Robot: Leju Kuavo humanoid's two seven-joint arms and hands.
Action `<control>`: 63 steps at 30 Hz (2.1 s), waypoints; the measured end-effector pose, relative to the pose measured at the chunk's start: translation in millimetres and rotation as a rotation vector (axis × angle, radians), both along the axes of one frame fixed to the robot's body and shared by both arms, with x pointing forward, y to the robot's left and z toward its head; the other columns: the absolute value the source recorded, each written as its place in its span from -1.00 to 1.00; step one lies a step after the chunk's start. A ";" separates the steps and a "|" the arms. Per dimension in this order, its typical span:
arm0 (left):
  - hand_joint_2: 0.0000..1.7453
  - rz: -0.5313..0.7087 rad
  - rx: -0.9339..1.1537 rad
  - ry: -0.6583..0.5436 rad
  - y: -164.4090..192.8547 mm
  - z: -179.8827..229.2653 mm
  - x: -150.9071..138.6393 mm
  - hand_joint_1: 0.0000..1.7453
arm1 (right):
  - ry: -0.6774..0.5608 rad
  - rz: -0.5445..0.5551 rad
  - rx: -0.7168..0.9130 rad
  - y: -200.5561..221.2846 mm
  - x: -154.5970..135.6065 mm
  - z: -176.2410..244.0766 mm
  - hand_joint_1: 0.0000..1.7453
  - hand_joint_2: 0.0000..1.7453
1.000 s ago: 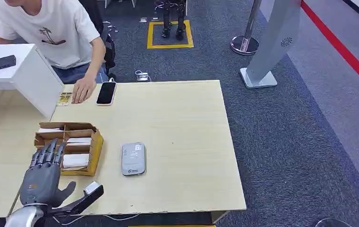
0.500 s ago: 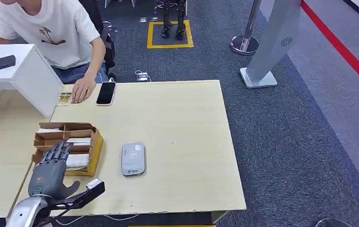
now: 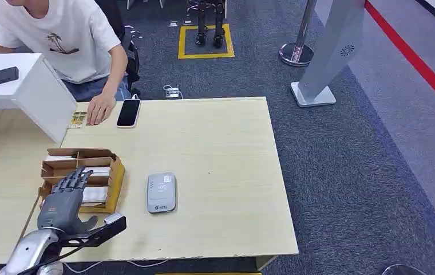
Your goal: Pass the card to the sensor for recognition and then transmit it.
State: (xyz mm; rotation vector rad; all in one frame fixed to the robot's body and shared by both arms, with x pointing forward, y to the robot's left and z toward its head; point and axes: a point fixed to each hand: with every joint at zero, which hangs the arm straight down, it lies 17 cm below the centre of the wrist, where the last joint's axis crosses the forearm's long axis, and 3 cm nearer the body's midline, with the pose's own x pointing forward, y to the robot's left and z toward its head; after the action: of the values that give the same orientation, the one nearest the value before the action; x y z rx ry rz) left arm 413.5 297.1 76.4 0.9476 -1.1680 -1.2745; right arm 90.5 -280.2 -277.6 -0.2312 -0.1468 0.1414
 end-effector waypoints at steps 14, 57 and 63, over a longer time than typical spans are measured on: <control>1.00 -0.019 0.027 0.005 -5.6 0.6 8.1 1.00 | 0.000 0.015 -0.001 0.2 0.2 0.0 -1.00 -1.00; 1.00 -0.015 0.028 -0.068 0.0 35.4 36.3 1.00 | -0.004 0.028 -0.001 0.6 1.3 0.2 -1.00 -1.00; 1.00 -0.019 0.027 -0.074 0.7 41.4 40.8 1.00 | -0.005 0.028 -0.001 0.6 1.7 0.2 -1.00 -1.00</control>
State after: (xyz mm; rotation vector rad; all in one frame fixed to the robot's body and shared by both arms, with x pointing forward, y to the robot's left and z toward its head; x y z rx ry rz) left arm 454.3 297.8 117.8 1.0135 -1.2226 -1.2830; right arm 92.1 -279.5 -277.4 -0.2304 -0.1551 0.1686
